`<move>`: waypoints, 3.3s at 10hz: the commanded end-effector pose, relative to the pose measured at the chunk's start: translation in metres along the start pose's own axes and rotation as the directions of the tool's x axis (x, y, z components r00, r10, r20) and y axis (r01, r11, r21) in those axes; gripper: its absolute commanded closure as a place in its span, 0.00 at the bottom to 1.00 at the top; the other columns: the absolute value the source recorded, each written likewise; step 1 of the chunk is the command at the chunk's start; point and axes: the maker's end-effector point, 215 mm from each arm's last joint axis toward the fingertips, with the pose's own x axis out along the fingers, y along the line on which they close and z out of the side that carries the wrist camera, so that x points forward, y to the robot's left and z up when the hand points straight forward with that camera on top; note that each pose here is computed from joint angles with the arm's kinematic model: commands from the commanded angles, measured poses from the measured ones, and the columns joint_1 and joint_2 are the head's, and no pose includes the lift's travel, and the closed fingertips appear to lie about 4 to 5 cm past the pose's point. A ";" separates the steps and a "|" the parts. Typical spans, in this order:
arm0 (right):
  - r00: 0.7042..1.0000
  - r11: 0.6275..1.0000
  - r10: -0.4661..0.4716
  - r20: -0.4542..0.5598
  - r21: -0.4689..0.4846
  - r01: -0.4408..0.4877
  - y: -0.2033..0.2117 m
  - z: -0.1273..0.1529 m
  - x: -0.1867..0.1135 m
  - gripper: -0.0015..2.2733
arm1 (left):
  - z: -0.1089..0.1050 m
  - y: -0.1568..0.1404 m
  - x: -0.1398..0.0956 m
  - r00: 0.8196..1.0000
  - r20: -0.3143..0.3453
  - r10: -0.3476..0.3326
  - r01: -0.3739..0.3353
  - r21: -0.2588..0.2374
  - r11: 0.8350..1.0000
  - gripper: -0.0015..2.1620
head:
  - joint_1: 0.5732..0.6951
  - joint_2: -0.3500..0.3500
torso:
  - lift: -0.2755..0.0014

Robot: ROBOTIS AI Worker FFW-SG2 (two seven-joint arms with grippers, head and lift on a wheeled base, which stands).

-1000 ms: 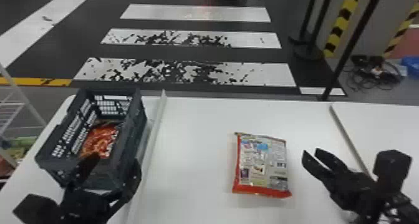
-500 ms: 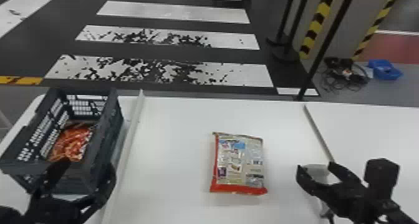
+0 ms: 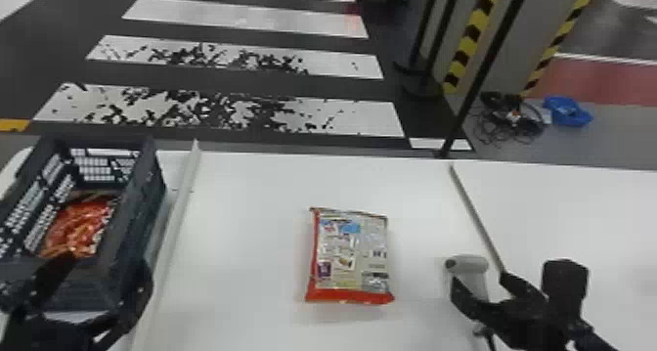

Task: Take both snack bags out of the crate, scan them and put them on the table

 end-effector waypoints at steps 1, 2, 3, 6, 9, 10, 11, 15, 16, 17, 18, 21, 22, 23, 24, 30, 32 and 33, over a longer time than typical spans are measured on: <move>0.999 1.000 -0.010 -0.040 -0.003 0.009 -0.007 -0.015 0.006 0.04 | -0.005 0.000 -0.001 1.000 -0.008 0.002 -0.002 -0.002 1.000 0.04 | 1.00 0.27 | 0.66; 0.998 1.000 -0.010 -0.063 -0.004 0.010 -0.010 -0.024 0.008 0.04 | -0.007 0.001 -0.002 1.000 -0.011 0.000 0.000 -0.002 1.000 0.04 | 1.00 0.26 | 0.66; 0.997 1.000 -0.010 -0.074 -0.004 0.010 -0.012 -0.028 0.011 0.08 | -0.008 0.002 -0.001 1.000 -0.011 0.003 -0.003 -0.003 1.000 0.04 | 1.00 0.25 | 0.66; 0.995 1.000 -0.025 -0.098 -0.014 0.024 -0.020 -0.036 0.019 0.29 | -0.008 0.001 0.001 1.000 -0.010 0.001 -0.001 -0.004 1.000 0.04 | 1.00 0.23 | 0.66; 0.992 0.998 -0.059 -0.112 -0.016 0.057 -0.029 -0.037 0.020 0.99 | -0.009 0.001 0.000 1.000 -0.011 0.001 -0.001 -0.006 1.000 0.04 | 1.00 0.22 | 0.66; 0.994 0.998 -0.054 -0.094 -0.019 0.053 -0.026 -0.029 0.017 0.99 | -0.010 0.001 0.000 1.000 -0.013 0.001 -0.001 -0.004 1.000 0.04 | 1.00 0.21 | 0.66; 0.996 0.999 -0.048 -0.076 -0.015 0.047 -0.021 -0.019 0.013 0.99 | -0.010 0.001 0.000 1.000 -0.012 0.002 -0.002 -0.006 1.000 0.04 | 1.00 0.21 | 0.66; 0.996 0.998 0.053 -0.078 0.045 -0.050 0.052 0.011 -0.004 0.99 | -0.008 0.000 0.001 1.000 -0.010 -0.001 0.001 -0.005 1.000 0.04 | 1.00 0.28 | 0.66; 0.992 0.995 0.084 -0.095 0.055 -0.079 0.073 0.012 -0.009 0.99 | -0.008 0.000 0.001 1.000 -0.010 -0.001 0.001 -0.005 1.000 0.04 | 1.00 0.32 | 0.66; 0.988 0.992 0.112 -0.107 0.061 -0.106 0.092 0.012 -0.014 0.99 | -0.008 0.000 0.001 1.000 -0.009 -0.001 0.001 -0.005 1.000 0.04 | 1.00 0.37 | 0.66; 0.984 0.990 0.134 -0.120 0.063 -0.127 0.107 0.012 -0.021 0.99 | -0.008 0.000 0.001 1.000 -0.012 -0.001 0.001 -0.005 1.000 0.04 | 1.00 0.41 | 0.66; 0.977 0.984 0.172 -0.124 0.058 -0.166 0.133 0.021 -0.035 0.99 | -0.009 -0.003 0.001 1.000 -0.012 -0.004 0.004 -0.008 1.000 0.04 | 1.00 0.49 | 0.66; 0.975 0.982 0.184 -0.123 0.059 -0.178 0.140 0.023 -0.037 0.99 | -0.009 -0.004 0.001 1.000 -0.012 -0.005 0.004 -0.010 1.000 0.04 | 1.00 0.51 | 0.66; 0.973 0.980 0.196 -0.119 0.058 -0.190 0.147 0.025 -0.037 0.99 | -0.009 -0.005 0.001 1.000 -0.012 -0.005 0.005 -0.011 1.000 0.04 | 1.00 0.52 | 0.66; 0.971 0.976 0.213 -0.112 0.061 -0.207 0.157 0.028 -0.036 0.99 | -0.010 -0.005 0.001 1.000 -0.012 -0.007 0.007 -0.012 1.000 0.04 | 1.00 0.53 | 0.66; 0.971 0.978 0.208 -0.117 0.057 -0.203 0.162 0.024 -0.015 0.99 | -0.012 -0.005 0.000 1.000 -0.017 -0.007 0.007 -0.011 1.000 0.04 | 1.00 0.57 | 0.66; 0.970 0.977 0.212 -0.116 0.057 -0.206 0.164 0.025 -0.010 0.99 | -0.011 -0.004 0.000 1.000 -0.015 -0.007 0.006 -0.009 1.000 0.04 | 1.00 0.57 | 0.66; 0.970 0.976 0.213 -0.114 0.057 -0.208 0.165 0.026 -0.010 0.99 | -0.012 -0.004 0.000 1.000 -0.016 -0.005 0.005 -0.012 1.000 0.04 | 1.00 0.58 | 0.66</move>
